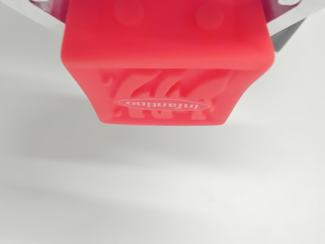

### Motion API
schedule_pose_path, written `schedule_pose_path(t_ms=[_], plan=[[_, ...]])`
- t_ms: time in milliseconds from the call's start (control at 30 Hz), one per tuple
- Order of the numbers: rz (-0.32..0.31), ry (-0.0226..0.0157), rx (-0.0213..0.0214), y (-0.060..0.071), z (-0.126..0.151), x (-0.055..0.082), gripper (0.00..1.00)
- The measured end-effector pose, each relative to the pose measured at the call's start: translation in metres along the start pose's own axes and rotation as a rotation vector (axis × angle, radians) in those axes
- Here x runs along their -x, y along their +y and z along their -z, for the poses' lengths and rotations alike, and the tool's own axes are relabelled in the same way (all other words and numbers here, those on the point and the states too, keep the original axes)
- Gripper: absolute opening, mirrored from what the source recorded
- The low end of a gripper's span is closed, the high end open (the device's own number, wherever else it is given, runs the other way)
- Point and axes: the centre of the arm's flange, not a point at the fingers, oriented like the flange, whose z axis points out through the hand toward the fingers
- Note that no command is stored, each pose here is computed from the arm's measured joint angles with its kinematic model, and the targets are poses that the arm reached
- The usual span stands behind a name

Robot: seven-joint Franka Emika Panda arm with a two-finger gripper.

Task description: Destack cube

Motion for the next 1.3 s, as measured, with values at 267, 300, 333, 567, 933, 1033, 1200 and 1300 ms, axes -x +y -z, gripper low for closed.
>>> schedule_pose_path(t_ms=[267, 300, 333, 567, 933, 1033, 1200, 1300], plan=[[0.021, 0.0002, -0.0004, 0.0, -0.006, -0.014, 0.0], [0.023, 0.0003, -0.0004, -0.001, -0.007, -0.016, 0.0], [0.026, 0.0003, -0.0003, -0.001, -0.008, -0.018, 0.0], [0.044, 0.0004, -0.0002, -0.001, -0.014, -0.03, 0.0], [0.07, 0.0011, -0.0002, -0.001, -0.022, -0.047, 0.0], [0.07, 0.0015, -0.0011, -0.001, -0.029, -0.049, 0.0], [0.071, -0.0031, 0.0012, -0.001, -0.048, -0.048, 0.0], [0.071, -0.0031, 0.001, -0.001, -0.056, -0.048, 0.0]])
